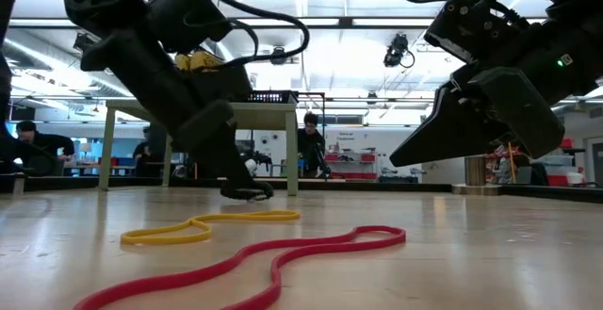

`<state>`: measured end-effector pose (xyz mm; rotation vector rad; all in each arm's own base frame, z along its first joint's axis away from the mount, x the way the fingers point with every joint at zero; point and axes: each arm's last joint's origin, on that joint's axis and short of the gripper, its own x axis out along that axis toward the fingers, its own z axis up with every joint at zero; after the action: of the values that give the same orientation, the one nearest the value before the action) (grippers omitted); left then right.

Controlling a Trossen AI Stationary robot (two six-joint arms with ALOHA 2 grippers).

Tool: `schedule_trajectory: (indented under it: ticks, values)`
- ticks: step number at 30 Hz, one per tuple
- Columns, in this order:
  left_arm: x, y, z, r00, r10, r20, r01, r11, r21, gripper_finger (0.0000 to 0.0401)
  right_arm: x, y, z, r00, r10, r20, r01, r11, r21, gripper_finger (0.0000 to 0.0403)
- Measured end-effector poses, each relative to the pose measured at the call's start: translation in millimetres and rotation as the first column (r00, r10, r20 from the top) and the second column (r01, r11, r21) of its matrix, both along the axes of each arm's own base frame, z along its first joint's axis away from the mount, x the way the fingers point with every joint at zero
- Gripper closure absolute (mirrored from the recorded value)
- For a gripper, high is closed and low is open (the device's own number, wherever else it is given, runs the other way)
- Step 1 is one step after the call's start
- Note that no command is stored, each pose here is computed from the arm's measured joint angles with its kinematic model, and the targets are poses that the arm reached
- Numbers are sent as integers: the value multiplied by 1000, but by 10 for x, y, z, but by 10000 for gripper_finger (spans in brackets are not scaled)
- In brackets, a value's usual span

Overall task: Pick & Place Office Desk Supplies
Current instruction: Put the black spring rubberband into the top left black bin

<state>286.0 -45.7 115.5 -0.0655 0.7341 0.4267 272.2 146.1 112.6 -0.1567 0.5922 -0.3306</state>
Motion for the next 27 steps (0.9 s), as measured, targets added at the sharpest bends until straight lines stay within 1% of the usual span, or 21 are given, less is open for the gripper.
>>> schedule_trajectory:
  ticks: [2,4,10,12,14,17,20,23,27]
  values:
    - [7,18,-9,999,-42,-16,42,998,-48,213,0,0,0,1000,0,0,0,1000,0,371]
    - [12,30,-11,998,-61,-19,60,995,-79,232,0,0,0,1000,0,0,0,1000,0,371]
    - [3,37,-23,995,-88,-43,84,993,-81,321,0,0,0,1000,-1,1,1,1000,2,371]
    - [-7,19,-27,992,-110,-56,106,992,-73,354,0,0,0,1000,-1,1,1,1000,2,371]
    - [-12,-10,13,991,-130,-43,127,990,-68,380,0,0,-1,1000,-1,0,1,1000,2,371]
    - [-39,-54,160,988,-154,-1,154,986,-65,383,0,0,-1,1000,0,0,0,1000,0,371]
    - [-109,-89,411,986,-154,71,157,987,-37,375,0,0,-1,1000,0,0,0,1000,0,371]
    - [-220,-67,701,982,-107,157,107,994,11,376,1,0,-1,1000,0,0,0,1000,0,371]
    - [-347,64,1114,952,-43,303,30,998,48,378,1,0,0,1000,0,1,0,1000,1,371]
